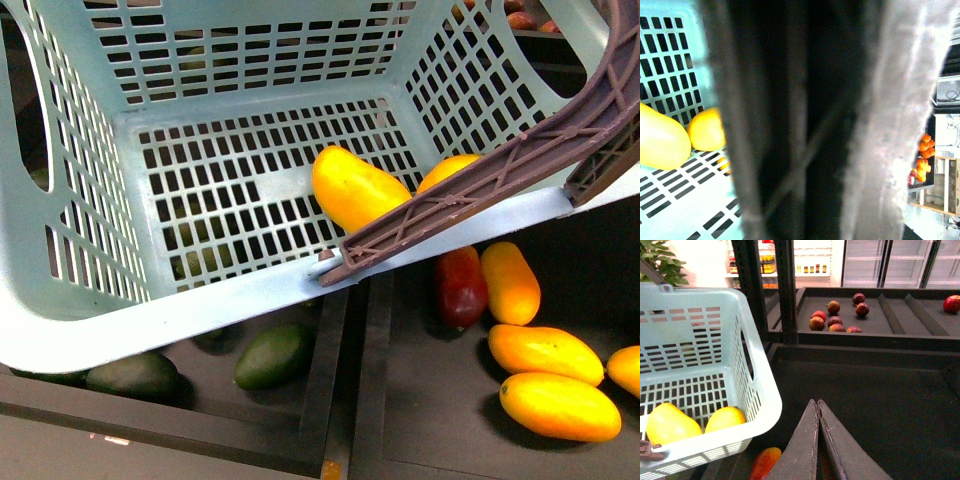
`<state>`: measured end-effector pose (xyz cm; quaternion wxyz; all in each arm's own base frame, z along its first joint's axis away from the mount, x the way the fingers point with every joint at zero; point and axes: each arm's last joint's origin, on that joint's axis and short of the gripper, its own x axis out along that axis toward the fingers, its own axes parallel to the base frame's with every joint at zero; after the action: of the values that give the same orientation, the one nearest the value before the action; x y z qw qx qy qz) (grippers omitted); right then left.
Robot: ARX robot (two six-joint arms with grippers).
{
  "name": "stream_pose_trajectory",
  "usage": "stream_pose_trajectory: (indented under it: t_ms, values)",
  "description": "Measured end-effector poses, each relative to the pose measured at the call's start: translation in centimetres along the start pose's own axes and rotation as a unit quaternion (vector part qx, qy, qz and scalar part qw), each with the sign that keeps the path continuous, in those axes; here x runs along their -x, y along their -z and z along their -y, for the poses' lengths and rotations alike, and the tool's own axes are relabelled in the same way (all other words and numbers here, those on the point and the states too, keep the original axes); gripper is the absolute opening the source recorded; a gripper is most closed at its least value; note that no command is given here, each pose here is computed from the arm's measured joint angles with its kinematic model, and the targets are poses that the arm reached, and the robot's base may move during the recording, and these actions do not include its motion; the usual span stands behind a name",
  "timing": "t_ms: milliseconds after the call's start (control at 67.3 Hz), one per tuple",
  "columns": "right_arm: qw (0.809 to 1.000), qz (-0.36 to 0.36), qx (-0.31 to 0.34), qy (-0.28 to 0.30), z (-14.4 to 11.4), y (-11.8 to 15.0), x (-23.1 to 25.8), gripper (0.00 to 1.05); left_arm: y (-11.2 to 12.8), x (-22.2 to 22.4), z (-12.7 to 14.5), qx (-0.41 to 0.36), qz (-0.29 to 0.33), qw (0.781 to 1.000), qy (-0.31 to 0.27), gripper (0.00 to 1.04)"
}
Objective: Pick lemon and mango into basket
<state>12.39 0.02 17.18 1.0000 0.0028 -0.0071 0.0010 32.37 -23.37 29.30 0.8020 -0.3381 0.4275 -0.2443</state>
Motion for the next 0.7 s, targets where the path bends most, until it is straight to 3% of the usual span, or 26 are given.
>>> stream_pose_trajectory:
  t_ms: [699]
  values:
    - [1.000, 0.001, 0.000, 0.000, 0.0, 0.0, 1.7, 0.02, 0.0, 0.0, 0.0, 0.000, -0.001, 1.000, 0.001, 0.15]
